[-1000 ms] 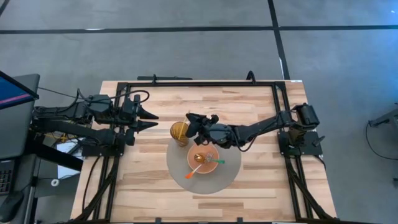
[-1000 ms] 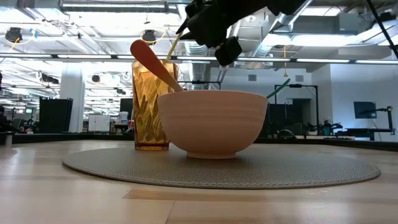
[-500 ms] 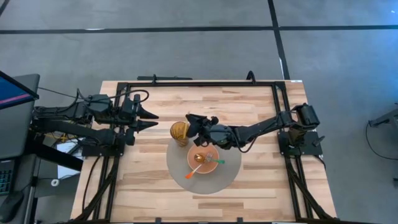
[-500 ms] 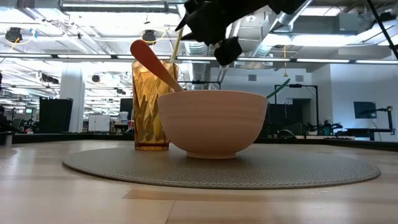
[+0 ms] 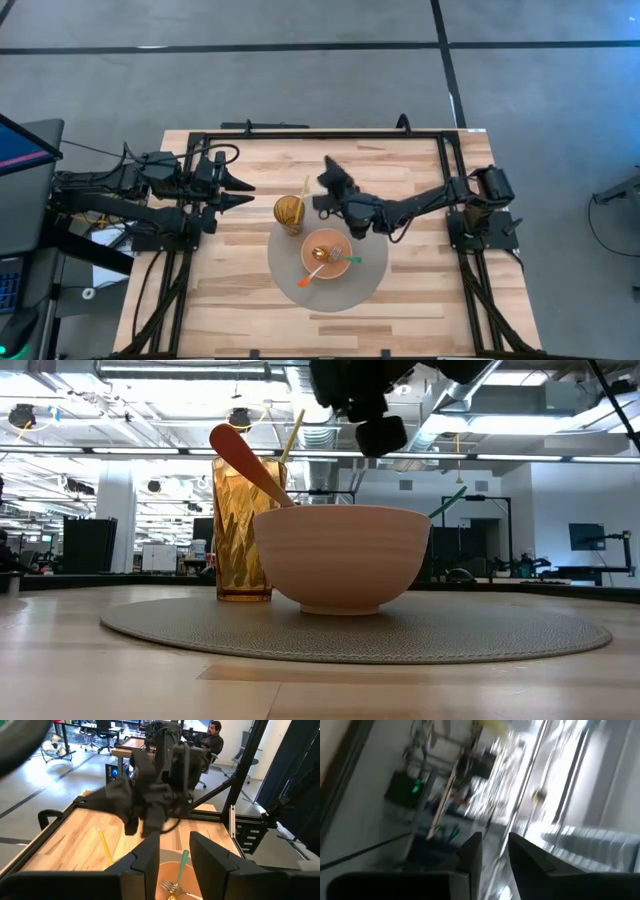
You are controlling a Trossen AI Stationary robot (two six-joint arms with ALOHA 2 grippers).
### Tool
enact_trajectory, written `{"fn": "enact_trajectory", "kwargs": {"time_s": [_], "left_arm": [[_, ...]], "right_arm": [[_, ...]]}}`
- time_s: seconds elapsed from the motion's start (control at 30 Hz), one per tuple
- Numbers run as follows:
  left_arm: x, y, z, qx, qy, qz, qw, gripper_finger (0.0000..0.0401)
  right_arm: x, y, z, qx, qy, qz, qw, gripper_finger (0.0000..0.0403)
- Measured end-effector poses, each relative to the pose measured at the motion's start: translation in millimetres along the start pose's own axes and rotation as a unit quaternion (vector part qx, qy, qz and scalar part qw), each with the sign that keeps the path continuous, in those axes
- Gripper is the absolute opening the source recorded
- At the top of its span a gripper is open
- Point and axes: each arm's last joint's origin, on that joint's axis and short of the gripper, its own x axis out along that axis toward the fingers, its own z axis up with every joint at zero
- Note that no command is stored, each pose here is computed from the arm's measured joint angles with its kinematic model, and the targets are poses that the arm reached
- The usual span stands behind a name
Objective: Pick & Place Utensil
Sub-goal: Return to Home Position
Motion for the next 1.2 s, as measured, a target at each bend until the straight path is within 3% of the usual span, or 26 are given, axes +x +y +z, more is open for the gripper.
{"fn": "enact_trajectory", "kwargs": {"time_s": [0.3,0.53,0.67,0.77,0.83,0.9,0.93,1.0,1.07,1.2], "left_arm": [[-0.1,0.0,0.0,0.003,0.000,0.000,1.000,0.0108],[-6.3,0.4,0.1,0.037,-0.002,0.000,0.999,0.0108],[-17.9,2.2,1.1,0.044,-0.014,0.022,0.999,0.0108],[-30.4,4.7,2.3,0.042,-0.028,0.054,0.997,0.0108],[-38.8,6.7,0.6,0.051,-0.026,0.077,0.995,0.0108],[-45.5,7.9,-3.7,0.076,-0.021,0.084,0.993,0.0108],[-47.2,8.4,-8.4,0.085,-0.017,0.084,0.993,0.0108],[-47.9,9.2,-20.2,0.090,-0.012,0.080,0.993,0.0108],[-47.3,10.3,-34.0,0.090,-0.006,0.079,0.993,0.0108],[-47.8,12.7,-55.7,0.063,-0.049,0.086,0.993,0.0108]], "right_arm": [[30.3,-31.9,-54.5,0.145,0.059,-0.013,0.988,0.0087],[57.1,-55.0,-135.9,0.316,0.129,-0.044,0.939,0.0087],[60.0,-37.8,-172.4,0.396,0.103,-0.042,0.912,0.0087],[54.0,-10.9,-187.4,0.447,0.025,0.033,0.893,0.0087],[45.2,0.9,-196.2,0.507,-0.056,0.122,0.851,0.0087],[35.3,6.7,-203.9,0.560,-0.123,0.213,0.791,0.0087],[29.9,6.5,-206.6,0.582,-0.152,0.247,0.760,0.0087],[17.2,4.5,-213.1,0.603,-0.194,0.295,0.715,0.0087],[4.3,-2.7,-221.4,0.619,-0.228,0.301,0.689,0.0087],[-21.5,-11.0,-243.3,0.640,-0.263,0.294,0.660,0.0087]]}}
